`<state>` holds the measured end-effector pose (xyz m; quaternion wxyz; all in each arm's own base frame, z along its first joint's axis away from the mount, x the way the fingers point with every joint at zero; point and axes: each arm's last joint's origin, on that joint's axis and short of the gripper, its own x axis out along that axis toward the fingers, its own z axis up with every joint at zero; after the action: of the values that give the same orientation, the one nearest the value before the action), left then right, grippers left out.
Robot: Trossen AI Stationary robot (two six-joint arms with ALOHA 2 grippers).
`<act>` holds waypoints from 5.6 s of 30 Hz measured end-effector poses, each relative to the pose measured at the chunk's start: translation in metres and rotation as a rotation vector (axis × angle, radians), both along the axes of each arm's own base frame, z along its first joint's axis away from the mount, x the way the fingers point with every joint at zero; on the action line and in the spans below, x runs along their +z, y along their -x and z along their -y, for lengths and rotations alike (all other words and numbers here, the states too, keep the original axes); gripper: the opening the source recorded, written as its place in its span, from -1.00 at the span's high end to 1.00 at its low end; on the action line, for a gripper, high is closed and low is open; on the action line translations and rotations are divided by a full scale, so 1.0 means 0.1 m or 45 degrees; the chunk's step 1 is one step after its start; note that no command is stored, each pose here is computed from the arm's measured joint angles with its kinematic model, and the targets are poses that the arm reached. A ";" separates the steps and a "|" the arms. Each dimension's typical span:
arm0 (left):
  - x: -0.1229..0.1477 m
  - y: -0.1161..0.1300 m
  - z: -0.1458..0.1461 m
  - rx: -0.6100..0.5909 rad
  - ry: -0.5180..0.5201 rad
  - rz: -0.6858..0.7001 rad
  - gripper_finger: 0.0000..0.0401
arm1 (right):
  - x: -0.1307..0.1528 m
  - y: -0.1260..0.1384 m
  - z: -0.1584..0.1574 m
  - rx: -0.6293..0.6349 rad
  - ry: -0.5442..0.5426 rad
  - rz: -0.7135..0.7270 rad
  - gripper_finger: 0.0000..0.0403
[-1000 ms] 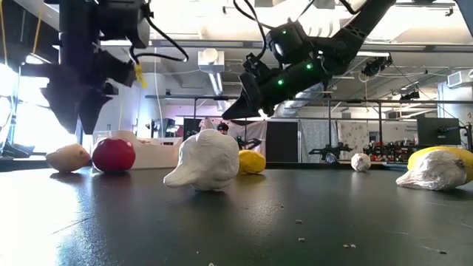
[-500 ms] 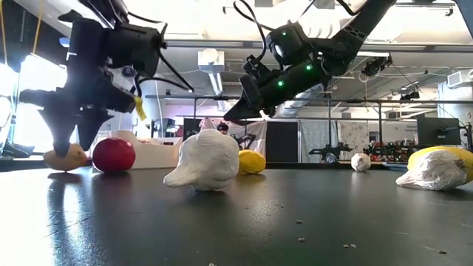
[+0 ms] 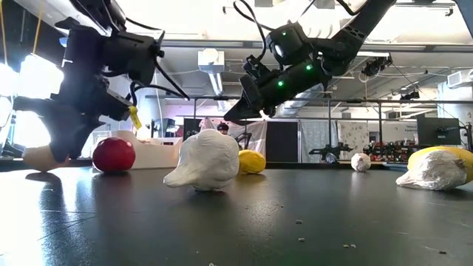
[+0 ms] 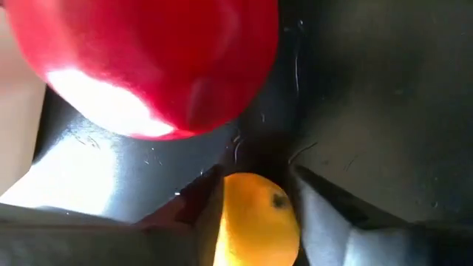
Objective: Sort produce into baskets
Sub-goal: Put the yellow lemon into the blue bin
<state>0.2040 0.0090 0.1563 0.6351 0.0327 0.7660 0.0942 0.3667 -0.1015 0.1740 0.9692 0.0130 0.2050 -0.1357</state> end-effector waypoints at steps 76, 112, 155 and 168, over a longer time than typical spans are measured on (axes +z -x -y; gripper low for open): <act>0.76 -0.12 -0.29 0.143 0.211 1.172 0.42 | 0.10 0.03 -0.25 0.145 -0.091 -0.051 1.00; 0.99 -0.26 -0.50 -0.198 -0.153 2.178 0.41 | 0.58 -0.05 -0.54 0.075 -0.159 0.450 -0.44; 1.05 -0.34 -0.51 -0.238 -0.200 2.294 -0.08 | 0.94 0.53 -0.69 0.112 -0.327 0.011 0.06; 1.01 -0.35 -0.52 -0.230 -0.221 2.233 -0.06 | 0.94 1.23 -1.34 -0.090 -0.887 -0.562 0.05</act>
<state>0.2386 0.0605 0.2570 0.9940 0.0572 -0.0120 0.0926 0.2433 0.0329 0.2680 0.8344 0.3180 0.4410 -0.0907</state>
